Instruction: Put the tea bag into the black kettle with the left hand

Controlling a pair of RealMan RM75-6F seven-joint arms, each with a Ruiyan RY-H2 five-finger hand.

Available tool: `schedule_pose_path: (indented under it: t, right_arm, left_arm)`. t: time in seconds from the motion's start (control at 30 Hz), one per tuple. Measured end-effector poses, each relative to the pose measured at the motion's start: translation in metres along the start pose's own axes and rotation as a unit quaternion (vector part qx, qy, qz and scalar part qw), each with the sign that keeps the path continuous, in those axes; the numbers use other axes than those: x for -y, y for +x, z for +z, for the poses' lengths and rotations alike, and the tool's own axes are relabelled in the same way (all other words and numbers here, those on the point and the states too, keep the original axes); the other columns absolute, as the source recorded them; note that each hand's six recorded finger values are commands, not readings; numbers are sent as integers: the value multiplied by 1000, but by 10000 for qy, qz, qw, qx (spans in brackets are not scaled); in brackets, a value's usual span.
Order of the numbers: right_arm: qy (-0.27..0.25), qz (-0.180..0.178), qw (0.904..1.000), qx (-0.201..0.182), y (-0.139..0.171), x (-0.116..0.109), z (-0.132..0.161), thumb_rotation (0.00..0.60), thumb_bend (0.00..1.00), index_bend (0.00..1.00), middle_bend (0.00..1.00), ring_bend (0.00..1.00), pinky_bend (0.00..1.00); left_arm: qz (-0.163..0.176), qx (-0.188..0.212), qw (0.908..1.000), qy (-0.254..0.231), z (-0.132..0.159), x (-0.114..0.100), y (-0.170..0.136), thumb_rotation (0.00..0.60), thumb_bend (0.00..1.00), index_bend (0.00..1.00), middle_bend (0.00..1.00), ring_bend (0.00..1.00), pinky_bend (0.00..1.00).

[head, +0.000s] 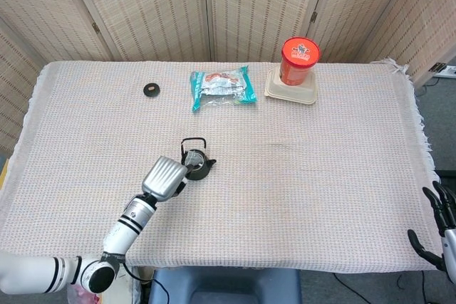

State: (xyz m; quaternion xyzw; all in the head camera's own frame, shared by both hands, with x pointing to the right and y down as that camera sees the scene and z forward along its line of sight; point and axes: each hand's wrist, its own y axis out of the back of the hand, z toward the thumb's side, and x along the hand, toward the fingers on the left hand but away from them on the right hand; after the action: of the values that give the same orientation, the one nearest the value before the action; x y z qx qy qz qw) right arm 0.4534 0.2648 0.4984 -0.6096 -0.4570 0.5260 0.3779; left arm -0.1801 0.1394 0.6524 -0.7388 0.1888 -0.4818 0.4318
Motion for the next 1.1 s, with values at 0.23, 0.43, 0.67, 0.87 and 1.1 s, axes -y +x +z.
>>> schedule_pose_path:
  t: [0.23, 0.43, 0.67, 0.87, 1.1]
  right_arm:
    - [17, -29, 10000, -24, 4, -1, 2, 600, 270, 0, 0, 0, 0]
    - [8, -63, 10000, -39, 6, -2, 2, 600, 270, 0, 0, 0, 0]
    - [-3, 16, 9999, -131, 6, 1, 5, 600, 270, 0, 0, 0, 0]
    - [-31, 12, 9998, -179, 7, -1, 5, 600, 270, 0, 0, 0, 0]
    - [-61, -16, 9998, -177, 7, -4, 2, 600, 270, 0, 0, 0, 0]
  left_arm:
    - [-298, -172, 9994, -75, -25, 14, -9, 600, 432, 44, 1000, 1000, 1000]
    - [-361, -308, 9988, -145, -39, 14, -17, 600, 432, 51, 1000, 1000, 1000]
    - [-324, 27, 9984, -460, -16, 2, -35, 600, 432, 67, 1000, 1000, 1000]
    - [-529, 153, 9960, -698, 0, 2, -34, 600, 486, 13, 1000, 1000, 1000]
    - [-927, 105, 9925, -796, 10, 10, -17, 600, 584, 0, 1000, 1000, 1000]
